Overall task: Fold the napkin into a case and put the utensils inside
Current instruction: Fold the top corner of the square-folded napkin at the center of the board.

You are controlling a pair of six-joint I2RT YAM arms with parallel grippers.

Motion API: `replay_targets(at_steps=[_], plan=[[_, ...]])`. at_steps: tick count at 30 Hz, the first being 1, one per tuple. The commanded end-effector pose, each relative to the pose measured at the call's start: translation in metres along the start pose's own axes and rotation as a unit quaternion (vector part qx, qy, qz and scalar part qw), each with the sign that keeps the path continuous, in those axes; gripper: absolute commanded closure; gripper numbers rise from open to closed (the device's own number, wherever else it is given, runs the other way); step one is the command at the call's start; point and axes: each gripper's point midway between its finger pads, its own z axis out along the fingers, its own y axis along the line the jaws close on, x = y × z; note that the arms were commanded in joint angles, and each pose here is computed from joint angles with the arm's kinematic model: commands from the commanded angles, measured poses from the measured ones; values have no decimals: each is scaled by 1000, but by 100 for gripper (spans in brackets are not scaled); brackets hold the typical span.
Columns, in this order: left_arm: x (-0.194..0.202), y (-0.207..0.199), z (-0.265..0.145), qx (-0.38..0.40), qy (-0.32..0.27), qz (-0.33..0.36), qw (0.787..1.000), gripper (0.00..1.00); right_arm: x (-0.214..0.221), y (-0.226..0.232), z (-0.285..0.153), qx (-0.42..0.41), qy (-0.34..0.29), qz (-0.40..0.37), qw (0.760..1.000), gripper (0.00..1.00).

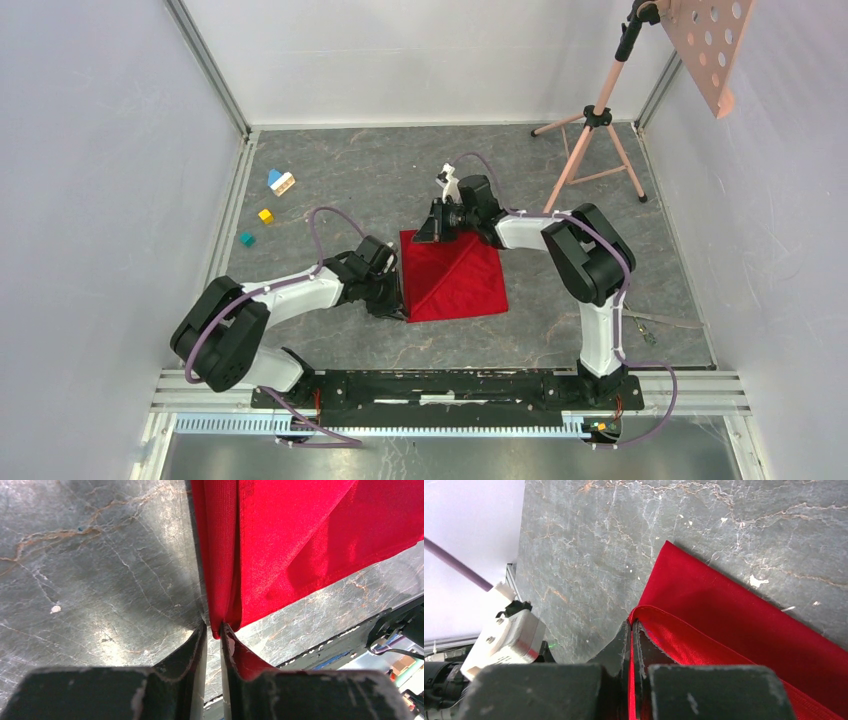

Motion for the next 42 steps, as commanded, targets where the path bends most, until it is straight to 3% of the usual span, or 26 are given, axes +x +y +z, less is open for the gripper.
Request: replay_targets(at_steps=[1,26,42], plan=[[3,7,6,-9,2,-9,1000,78,-17,8,10,-18,-17,-12,1000,100],[7,13,9,-15,3,-11,1000,81,-24,-4,32,-18,-14,-5,1000,100],[3,9,4,-12,-5,-11,1000,79,-28,-10,42,-20,-13,-9,1000,88]])
